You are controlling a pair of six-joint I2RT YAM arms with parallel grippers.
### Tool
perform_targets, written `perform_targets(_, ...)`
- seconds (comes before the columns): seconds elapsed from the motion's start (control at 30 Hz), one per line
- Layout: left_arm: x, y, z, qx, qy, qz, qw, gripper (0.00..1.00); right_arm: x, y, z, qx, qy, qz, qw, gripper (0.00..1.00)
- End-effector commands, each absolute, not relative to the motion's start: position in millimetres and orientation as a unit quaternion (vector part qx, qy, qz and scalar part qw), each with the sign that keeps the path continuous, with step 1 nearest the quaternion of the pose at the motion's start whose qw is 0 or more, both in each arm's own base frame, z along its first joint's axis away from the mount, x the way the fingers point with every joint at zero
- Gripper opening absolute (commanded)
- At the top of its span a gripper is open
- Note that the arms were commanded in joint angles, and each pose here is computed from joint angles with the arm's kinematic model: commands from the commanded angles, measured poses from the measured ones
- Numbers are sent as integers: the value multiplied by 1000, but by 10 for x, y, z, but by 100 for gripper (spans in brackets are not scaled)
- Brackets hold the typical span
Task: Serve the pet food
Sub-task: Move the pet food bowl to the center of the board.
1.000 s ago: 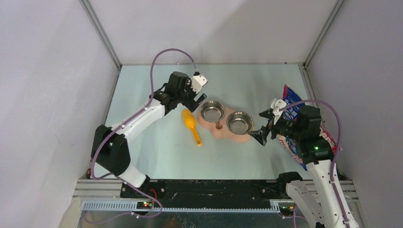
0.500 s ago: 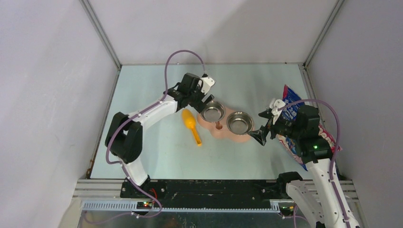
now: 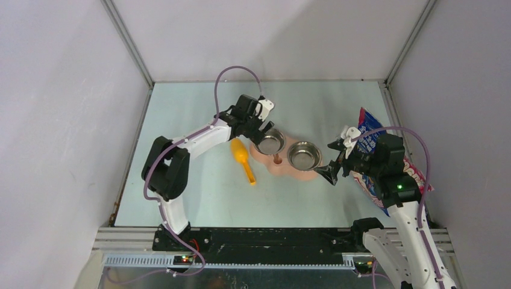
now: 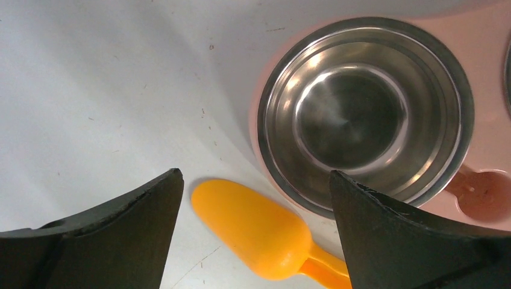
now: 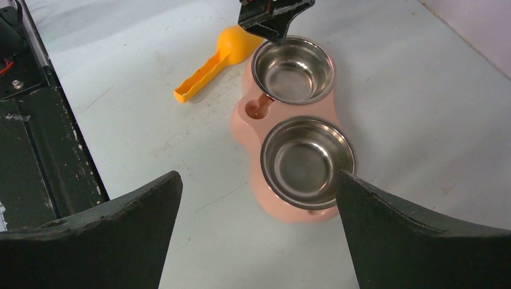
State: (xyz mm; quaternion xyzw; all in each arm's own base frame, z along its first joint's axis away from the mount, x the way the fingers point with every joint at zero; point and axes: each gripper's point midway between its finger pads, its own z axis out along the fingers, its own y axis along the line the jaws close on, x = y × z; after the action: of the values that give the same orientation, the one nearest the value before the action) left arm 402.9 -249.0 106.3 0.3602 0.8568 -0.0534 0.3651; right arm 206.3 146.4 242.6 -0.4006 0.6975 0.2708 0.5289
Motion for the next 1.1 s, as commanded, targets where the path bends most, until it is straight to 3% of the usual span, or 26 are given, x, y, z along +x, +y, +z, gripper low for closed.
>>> perform_targets(0.0,4127,-2567,1112,337,862,-48,376,97,2102,1464,2491,-407,685,260,545,100)
perform_targets(0.4,4180,-2572,796,314,886,-35,339,77,2110,1453,2492,-405,686,258,546,100)
perform_targets(0.53,4186,-2582,728,309,893,-34,326,62,2112,1446,2493,-405,686,257,547,100)
perform_targets(0.8,4209,-2546,546,288,912,-14,291,55,2114,1436,2499,-403,687,257,548,100)
perform_targets(0.93,4241,-2475,486,271,920,10,284,38,2115,1428,2504,-401,687,256,549,100)
perform_targets(1.07,4302,-2388,460,254,926,35,278,15,2125,1428,2489,-400,689,257,547,100)
